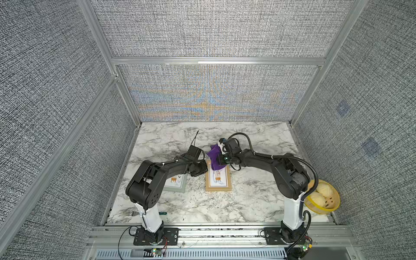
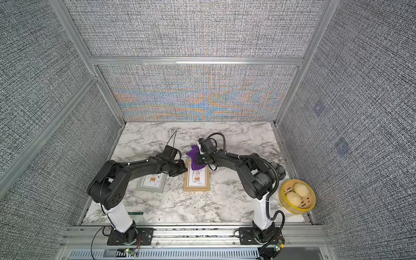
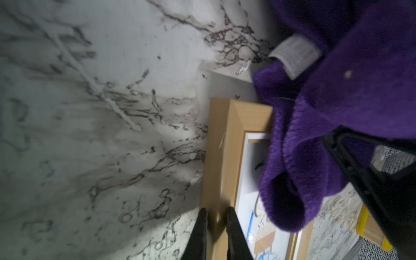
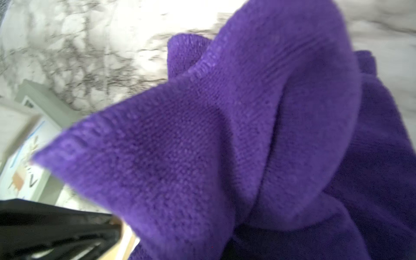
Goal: Wipe the picture frame with a cloth
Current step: Wipe the dirt from the picture frame.
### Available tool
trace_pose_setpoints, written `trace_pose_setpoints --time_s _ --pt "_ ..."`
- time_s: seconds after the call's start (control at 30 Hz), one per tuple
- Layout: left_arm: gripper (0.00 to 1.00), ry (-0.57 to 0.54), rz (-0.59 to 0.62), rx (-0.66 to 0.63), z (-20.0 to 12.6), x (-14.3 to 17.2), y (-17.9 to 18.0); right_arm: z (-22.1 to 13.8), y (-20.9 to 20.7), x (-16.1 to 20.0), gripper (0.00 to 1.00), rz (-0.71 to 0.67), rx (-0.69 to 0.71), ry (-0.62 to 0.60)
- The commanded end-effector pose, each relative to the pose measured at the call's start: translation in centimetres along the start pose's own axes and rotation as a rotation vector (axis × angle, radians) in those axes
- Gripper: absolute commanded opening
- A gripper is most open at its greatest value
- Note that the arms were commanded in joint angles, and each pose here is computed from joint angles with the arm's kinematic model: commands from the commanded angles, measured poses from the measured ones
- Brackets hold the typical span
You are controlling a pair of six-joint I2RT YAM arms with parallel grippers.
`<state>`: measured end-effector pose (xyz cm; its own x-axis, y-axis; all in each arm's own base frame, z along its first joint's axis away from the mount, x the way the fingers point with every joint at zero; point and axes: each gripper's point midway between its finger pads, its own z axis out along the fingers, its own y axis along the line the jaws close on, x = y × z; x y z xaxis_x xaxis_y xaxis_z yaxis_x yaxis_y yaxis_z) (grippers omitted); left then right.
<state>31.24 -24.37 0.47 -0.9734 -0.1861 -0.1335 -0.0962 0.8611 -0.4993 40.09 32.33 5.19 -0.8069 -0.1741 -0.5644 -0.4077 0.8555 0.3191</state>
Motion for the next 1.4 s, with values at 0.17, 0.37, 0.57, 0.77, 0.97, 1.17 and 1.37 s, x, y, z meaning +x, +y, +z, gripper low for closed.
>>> trace_pose_setpoints --time_s 0.17,0.37,0.57,0.77,0.97,1.17,1.37 --pt "0.00 0.304 -0.078 -0.615 -0.6 9.2 14.5 2.2 3.5 0.8 0.00 0.014 -0.057 0.070" --pt "0.00 0.289 -0.104 -0.629 -1.0 9.3 14.7 1.7 -1.6 2.8 0.00 0.061 0.063 0.093" --pt "0.00 0.279 -0.132 -0.651 -1.4 9.3 14.9 -1.0 -7.6 6.3 0.00 0.045 0.199 0.130" --pt "0.00 0.263 -0.121 -0.634 -1.5 8.8 14.3 -2.5 -7.9 5.7 0.00 0.058 0.161 0.117" --pt "0.00 0.265 -0.104 -0.620 -1.3 8.5 14.0 0.2 -0.8 3.1 0.00 -0.011 0.033 0.105" --pt "0.00 0.270 -0.108 -0.624 -1.3 8.7 14.1 1.9 0.7 2.3 0.00 0.035 0.012 0.091" --pt "0.00 0.261 -0.116 -0.625 -1.4 8.6 14.1 -0.4 -6.0 4.1 0.00 0.116 0.112 0.103"
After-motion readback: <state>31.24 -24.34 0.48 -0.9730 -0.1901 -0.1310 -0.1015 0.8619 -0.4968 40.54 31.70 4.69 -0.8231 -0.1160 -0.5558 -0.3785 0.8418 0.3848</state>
